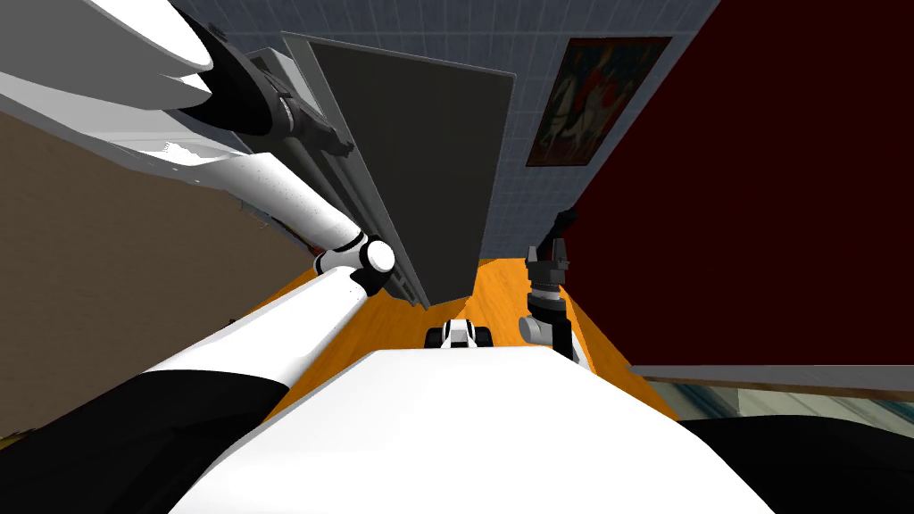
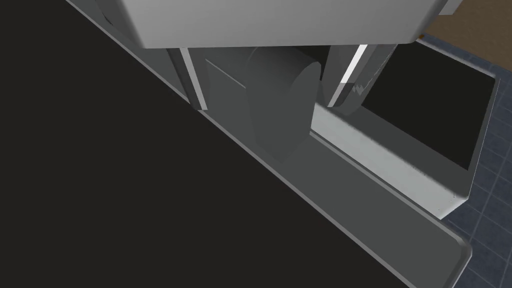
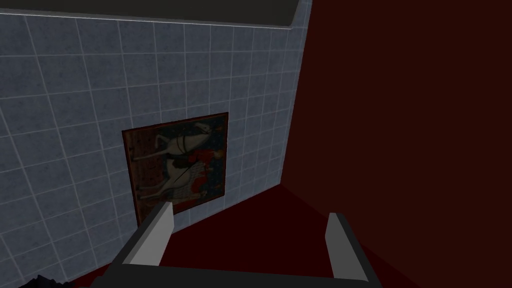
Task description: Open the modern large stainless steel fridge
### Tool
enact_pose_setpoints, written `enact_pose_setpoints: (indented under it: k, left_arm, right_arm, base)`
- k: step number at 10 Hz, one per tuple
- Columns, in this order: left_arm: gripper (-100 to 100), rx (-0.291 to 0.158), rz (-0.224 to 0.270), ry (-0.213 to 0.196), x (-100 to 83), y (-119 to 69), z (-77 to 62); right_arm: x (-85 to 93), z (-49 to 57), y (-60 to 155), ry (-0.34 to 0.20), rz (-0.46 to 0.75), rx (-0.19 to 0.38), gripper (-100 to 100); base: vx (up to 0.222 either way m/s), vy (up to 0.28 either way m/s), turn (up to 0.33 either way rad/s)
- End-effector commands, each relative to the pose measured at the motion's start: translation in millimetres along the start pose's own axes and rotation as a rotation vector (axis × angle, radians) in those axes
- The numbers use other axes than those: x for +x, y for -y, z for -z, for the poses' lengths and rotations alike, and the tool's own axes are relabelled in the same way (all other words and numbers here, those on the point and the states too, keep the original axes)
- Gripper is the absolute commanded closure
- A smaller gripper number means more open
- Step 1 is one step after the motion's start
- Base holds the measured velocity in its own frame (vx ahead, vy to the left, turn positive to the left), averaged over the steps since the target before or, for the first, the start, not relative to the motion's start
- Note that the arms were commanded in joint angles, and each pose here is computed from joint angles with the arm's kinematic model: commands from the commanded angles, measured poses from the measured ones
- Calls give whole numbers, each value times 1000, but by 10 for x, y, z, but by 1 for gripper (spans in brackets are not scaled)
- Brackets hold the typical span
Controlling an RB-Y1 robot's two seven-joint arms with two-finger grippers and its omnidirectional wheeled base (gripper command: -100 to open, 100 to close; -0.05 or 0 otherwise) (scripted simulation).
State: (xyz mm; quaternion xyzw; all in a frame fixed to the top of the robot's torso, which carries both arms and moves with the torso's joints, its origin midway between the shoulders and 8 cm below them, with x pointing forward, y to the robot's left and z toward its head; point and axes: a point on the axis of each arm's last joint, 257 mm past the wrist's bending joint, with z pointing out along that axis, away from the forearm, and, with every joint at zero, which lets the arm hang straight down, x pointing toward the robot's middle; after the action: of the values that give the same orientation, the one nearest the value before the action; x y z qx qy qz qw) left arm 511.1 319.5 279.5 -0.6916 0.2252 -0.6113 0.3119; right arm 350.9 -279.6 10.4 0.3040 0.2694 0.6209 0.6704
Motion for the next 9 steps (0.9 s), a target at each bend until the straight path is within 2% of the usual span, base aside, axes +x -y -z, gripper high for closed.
enact_pose_setpoints:
  k: [1, 2, 3, 5, 9]
  left_arm:
    - [100, 42, 0, 48, -130, 141, -36]
    - [100, 60, 0, 66, -182, 201, -45]
    - [100, 48, 2, 57, -166, 177, -46]
    - [100, 87, 5, 105, -324, 298, -11]
    - [100, 164, 9, 187, -579, 529, 102]
  right_arm:
    - [0, 0, 0, 0, 0, 0, 0]
    - [0, 0, 0, 0, 0, 0, 0]
    - [0, 0, 0, 0, 0, 0, 0]
    - [-1, 1, 0, 0, 0, 0, 0]
    - [0, 0, 0, 0, 0, 0, 0]
  base:
    - [-187, -234, 108]
    - [-142, -238, 116]
    - [-58, -115, 53]
    - [-31, -184, 99]
    - [-63, -295, 128]
